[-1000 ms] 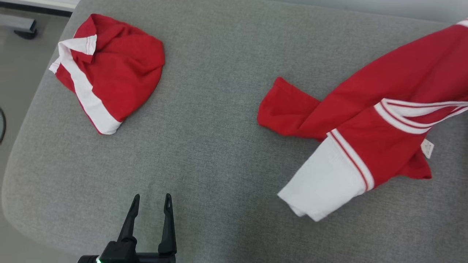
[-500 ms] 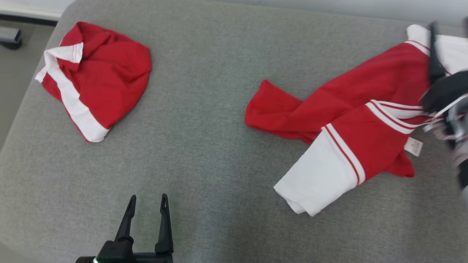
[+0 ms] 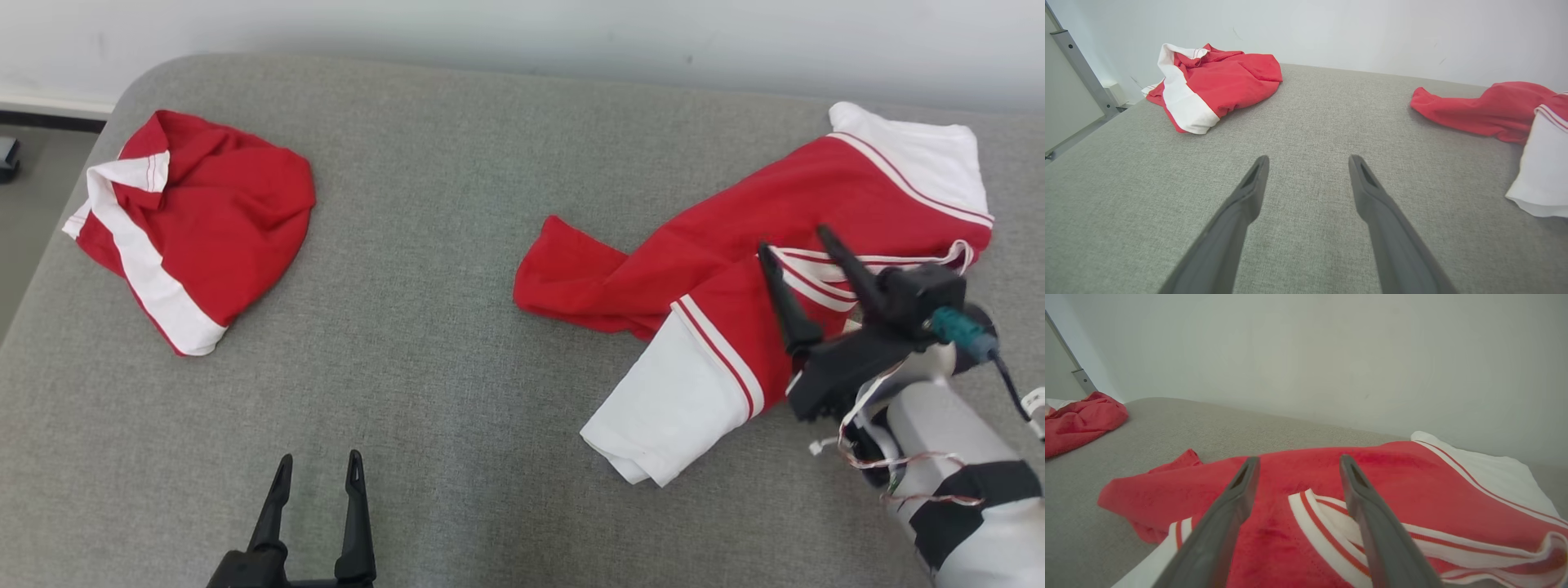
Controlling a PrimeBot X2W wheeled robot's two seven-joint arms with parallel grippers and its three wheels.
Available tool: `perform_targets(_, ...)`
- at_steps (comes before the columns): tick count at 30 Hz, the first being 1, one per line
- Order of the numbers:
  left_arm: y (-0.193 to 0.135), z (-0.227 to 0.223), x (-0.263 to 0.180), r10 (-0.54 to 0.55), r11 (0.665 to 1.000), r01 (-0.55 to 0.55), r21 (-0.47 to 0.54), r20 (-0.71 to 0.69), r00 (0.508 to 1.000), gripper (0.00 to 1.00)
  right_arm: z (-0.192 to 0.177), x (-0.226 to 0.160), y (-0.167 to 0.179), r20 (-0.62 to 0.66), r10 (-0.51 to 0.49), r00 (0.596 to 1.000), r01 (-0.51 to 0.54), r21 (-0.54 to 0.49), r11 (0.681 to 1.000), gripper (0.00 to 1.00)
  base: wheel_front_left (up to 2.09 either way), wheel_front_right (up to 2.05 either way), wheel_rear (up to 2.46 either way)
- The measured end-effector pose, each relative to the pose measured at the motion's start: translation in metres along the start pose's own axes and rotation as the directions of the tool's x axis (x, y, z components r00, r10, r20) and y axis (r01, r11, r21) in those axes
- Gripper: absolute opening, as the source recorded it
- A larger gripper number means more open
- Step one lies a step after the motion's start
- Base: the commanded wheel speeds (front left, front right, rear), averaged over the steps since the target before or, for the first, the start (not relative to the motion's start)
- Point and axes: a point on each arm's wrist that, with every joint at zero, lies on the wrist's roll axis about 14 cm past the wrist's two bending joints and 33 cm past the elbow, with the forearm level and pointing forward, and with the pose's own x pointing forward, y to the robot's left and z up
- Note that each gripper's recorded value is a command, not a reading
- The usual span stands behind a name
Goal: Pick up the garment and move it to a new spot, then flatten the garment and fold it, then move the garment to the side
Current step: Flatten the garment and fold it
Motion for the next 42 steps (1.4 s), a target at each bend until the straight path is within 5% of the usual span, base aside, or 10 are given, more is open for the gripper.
perform_targets(15,-0.002,-0.005,-0.003,-0.007,1.000,0.006,-0.020,-0.015,1.000,1.00,-0.043,-0.006,0.006,-0.183,0.030,0.983,-0.023,0.038,0.999,0.98,0.00,0.00,0.00)
perform_targets(17,-0.001,-0.004,-0.004,-0.003,1.000,0.003,-0.020,-0.015,1.000,1.00,-0.046,-0.006,0.006,-0.201,0.031,0.979,-0.023,0.040,0.999,0.73,0.00,0.00,0.00)
perform_targets(20,0.000,-0.003,-0.005,0.001,1.000,-0.001,-0.021,-0.012,1.000,1.00,-0.047,-0.007,0.006,-0.217,0.032,0.976,-0.025,0.035,0.999,0.08,0.00,0.00,0.00)
perform_targets(21,0.001,-0.003,-0.005,0.002,1.000,-0.002,-0.020,-0.011,1.000,1.00,-0.048,-0.008,0.006,-0.223,0.033,0.974,-0.026,0.032,0.999,0.00,0.00,0.00,0.00)
perform_targets(32,0.000,-0.001,-0.010,-0.012,1.000,0.012,-0.025,-0.001,1.000,1.00,-0.013,-0.017,-0.009,-0.084,-0.010,0.996,0.013,0.027,1.000,0.00,0.00,0.00,0.00)
perform_targets(42,-0.016,0.002,-0.011,-0.084,0.996,0.084,-0.026,0.014,0.996,1.00,-0.011,-0.103,-0.052,-0.036,-0.185,0.982,0.188,0.066,0.980,0.00,0.00,0.00,0.00)
